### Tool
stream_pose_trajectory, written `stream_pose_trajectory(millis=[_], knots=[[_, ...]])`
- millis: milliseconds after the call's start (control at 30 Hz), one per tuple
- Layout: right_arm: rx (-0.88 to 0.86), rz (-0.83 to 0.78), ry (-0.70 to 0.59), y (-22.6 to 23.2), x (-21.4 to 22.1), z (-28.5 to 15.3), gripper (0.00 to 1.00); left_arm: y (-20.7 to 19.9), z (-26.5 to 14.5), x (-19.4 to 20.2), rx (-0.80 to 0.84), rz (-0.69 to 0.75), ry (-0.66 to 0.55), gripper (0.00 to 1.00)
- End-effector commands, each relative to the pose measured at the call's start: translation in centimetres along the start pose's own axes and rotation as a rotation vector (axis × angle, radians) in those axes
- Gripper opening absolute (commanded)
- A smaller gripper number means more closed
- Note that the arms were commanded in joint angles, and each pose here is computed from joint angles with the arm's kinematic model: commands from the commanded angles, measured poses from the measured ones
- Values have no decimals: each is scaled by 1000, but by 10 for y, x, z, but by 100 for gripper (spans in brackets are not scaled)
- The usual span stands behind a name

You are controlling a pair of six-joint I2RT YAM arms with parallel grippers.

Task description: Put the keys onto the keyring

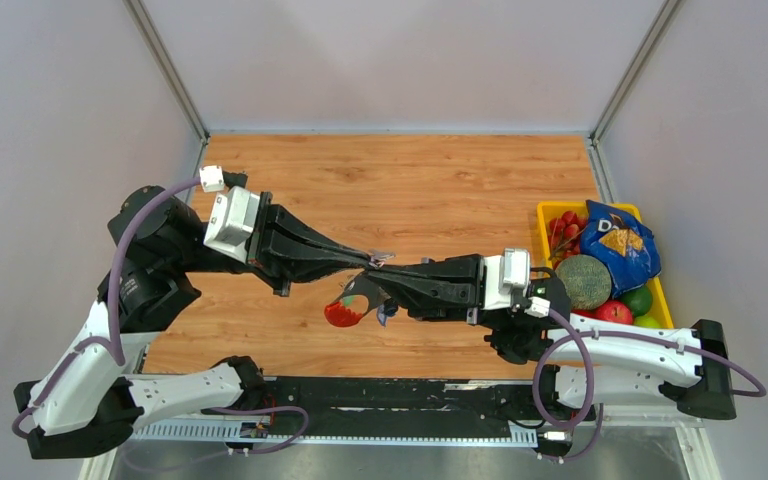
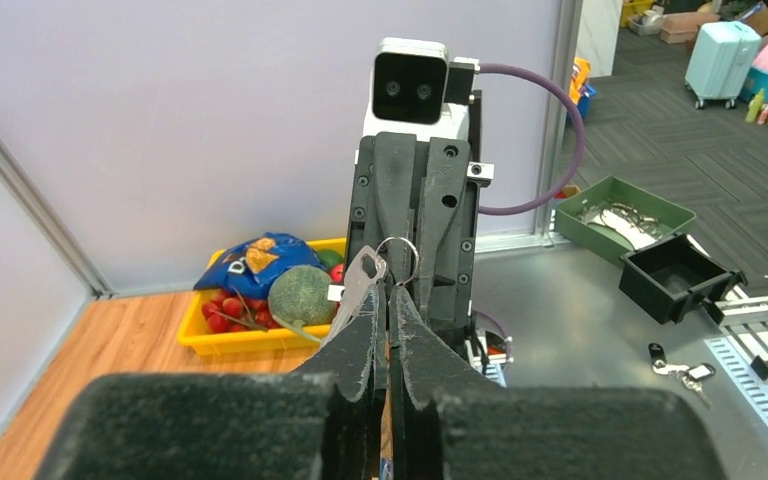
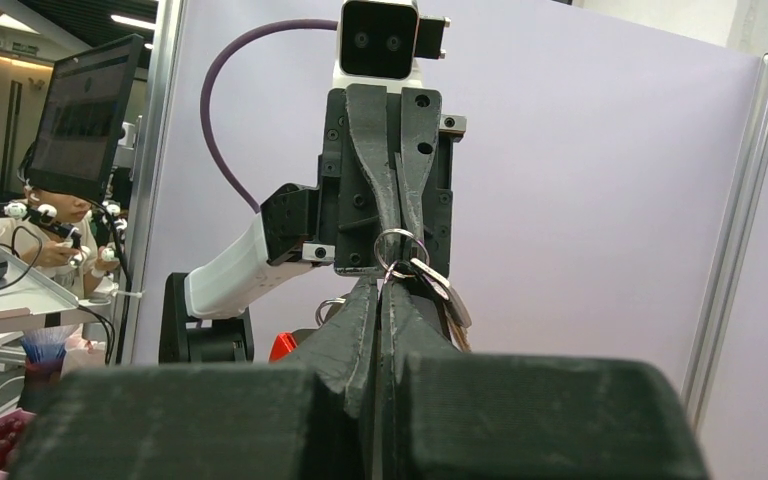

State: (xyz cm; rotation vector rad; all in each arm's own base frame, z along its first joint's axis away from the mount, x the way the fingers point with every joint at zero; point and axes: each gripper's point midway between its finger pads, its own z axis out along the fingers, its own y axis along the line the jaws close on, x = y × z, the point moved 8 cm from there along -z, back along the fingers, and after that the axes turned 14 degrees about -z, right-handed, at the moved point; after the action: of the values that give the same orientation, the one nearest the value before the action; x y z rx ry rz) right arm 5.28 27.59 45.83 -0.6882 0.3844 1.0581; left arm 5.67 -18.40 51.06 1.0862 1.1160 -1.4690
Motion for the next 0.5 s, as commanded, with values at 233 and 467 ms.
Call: stream_pose_trajectory(millis=[233, 467], knots=[[77, -41, -88, -16, -27, 11, 0, -1, 1, 7, 24, -37, 28, 21], [95, -54, -84, -18, -26, 10, 0, -3, 0, 4, 20, -31, 18, 26]])
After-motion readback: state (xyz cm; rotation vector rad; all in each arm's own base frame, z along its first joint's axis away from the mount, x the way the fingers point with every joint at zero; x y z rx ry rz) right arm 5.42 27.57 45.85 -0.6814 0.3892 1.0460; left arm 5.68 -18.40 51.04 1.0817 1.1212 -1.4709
